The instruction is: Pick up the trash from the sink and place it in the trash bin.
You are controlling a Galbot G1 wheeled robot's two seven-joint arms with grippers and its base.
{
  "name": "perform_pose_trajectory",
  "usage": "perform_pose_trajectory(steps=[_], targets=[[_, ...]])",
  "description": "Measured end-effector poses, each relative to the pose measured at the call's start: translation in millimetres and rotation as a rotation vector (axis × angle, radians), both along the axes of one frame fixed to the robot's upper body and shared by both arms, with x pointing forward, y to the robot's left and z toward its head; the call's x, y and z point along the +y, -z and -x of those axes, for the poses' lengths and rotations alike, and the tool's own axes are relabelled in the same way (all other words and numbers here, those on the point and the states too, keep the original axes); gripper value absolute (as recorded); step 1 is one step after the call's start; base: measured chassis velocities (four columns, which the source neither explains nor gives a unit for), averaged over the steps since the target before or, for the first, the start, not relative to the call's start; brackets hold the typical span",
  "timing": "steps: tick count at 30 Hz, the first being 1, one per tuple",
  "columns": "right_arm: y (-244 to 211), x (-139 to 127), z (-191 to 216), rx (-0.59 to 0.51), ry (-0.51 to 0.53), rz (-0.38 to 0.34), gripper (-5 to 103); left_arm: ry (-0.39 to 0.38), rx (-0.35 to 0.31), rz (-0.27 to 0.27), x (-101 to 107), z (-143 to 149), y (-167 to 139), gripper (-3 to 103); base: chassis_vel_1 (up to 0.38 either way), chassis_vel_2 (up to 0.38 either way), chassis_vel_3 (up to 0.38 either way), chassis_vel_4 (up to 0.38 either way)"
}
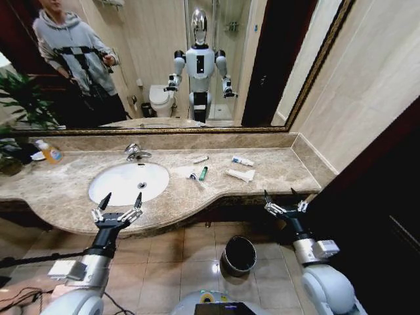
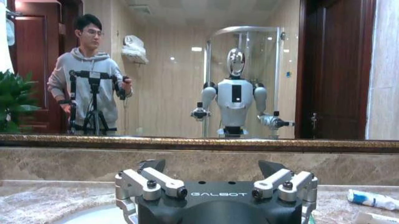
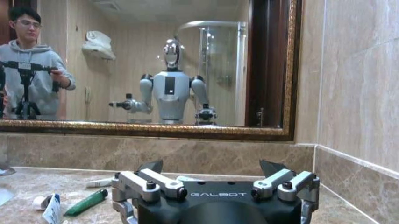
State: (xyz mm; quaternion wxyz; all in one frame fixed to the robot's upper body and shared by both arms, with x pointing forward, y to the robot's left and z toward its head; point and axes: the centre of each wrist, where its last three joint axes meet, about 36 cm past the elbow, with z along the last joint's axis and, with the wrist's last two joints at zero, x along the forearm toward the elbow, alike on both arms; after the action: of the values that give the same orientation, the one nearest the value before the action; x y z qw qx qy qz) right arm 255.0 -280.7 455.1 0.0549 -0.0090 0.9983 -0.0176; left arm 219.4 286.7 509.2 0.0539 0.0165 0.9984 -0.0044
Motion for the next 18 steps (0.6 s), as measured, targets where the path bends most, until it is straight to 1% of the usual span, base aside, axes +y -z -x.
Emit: perform_pose_trajectory(steps=[12,18], targets=[[-3.9,0.1,1.2,-0.007,-0.006,0.003,100,0.000,0.000,0.000,0.0,0.0,0.0,100,0.000,0.000,0.000,0.000],[-5.9,0.8,-0.3,-0.008,-0.026,0.010,100,0.000,0.000,0.000,0.0,0.0,0.0,100,0.000,0.000,0.000,0.000]])
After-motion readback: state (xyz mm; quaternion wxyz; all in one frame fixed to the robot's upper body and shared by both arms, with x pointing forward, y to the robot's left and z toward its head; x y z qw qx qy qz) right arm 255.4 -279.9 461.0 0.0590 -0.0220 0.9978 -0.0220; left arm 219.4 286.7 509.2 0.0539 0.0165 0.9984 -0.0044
